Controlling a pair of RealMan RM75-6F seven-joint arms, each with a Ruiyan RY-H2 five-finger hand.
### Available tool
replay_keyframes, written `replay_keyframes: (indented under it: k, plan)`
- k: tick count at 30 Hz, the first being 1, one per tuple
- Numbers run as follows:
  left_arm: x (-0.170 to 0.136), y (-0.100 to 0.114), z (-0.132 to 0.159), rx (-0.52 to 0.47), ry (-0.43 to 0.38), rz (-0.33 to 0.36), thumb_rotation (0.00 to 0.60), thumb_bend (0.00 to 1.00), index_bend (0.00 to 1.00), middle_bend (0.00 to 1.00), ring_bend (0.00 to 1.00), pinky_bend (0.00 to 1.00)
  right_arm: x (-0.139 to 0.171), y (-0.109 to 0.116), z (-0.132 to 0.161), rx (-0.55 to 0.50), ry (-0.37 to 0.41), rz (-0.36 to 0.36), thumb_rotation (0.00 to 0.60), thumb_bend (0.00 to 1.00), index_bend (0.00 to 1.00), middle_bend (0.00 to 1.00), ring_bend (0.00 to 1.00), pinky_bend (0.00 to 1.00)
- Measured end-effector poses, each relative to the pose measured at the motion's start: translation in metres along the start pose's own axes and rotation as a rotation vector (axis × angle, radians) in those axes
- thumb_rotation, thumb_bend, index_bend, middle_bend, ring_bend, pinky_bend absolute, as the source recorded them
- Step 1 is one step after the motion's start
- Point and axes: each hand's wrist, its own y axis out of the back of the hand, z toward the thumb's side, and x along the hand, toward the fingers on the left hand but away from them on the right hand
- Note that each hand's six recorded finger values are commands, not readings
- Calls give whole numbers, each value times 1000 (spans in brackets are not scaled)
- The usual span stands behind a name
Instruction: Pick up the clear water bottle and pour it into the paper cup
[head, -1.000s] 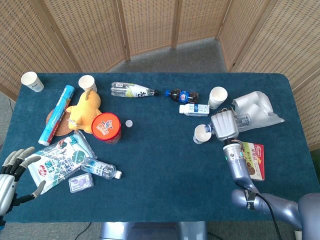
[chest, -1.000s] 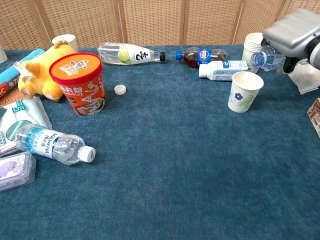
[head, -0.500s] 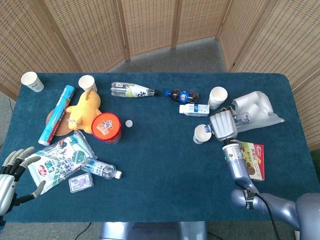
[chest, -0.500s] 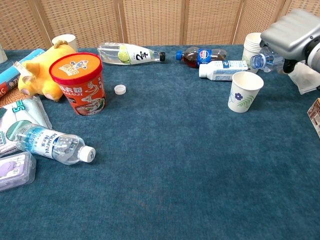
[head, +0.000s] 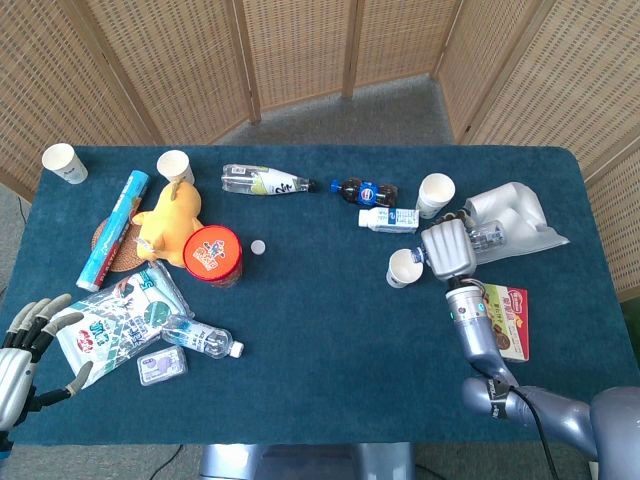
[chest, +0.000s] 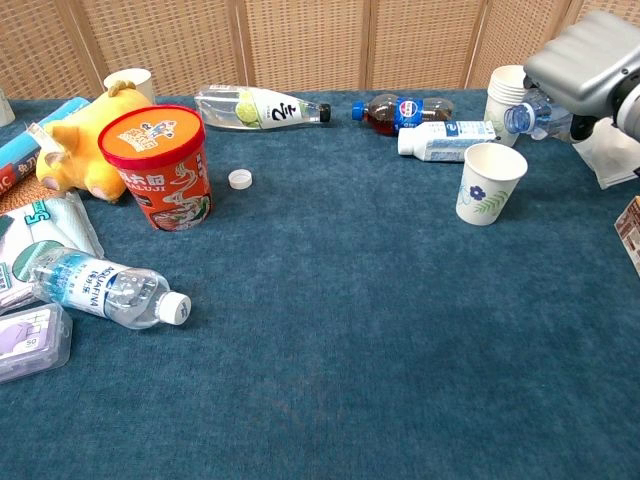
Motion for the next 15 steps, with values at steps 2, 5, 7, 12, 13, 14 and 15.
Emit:
replay_keyframes:
  k: [2, 5, 7, 12, 13, 14, 15]
  plan:
    - [0, 1, 0, 0, 1, 3, 447, 386, 209, 119, 0, 0, 0, 0, 0, 7, -2, 0, 600, 315, 692, 699, 589, 616]
    - [-1, 0, -1, -2, 2, 3, 448, 385, 209, 118, 0, 0, 0, 0, 0, 12, -2, -4, 600, 315, 694, 699, 589, 617]
    - [-1, 0, -1, -1, 2, 2, 445, 386, 209, 118, 0, 0, 0, 0, 0, 17, -2, -5, 600, 316, 694, 699, 589, 616]
    - [-1, 1, -1, -2, 2, 5, 448, 384, 209, 118, 0, 0, 0, -2, -2, 26, -6, -1, 600, 315, 695, 699, 589, 616]
    - [-1, 1, -1, -2, 1, 5, 448, 384, 209, 118, 0, 0, 0, -3, -2, 28, -5, -1, 600, 316, 694, 699, 589, 616]
    - [-1, 1, -1, -2, 0, 6, 446, 384, 209, 119, 0, 0, 0, -3, -2, 29, -6, -1, 600, 316, 695, 699, 589, 617]
    - [-1, 1, -1, -2, 0, 7, 445, 384, 209, 119, 0, 0, 0, -2, -2, 31, -6, -3, 600, 316, 695, 699, 589, 617]
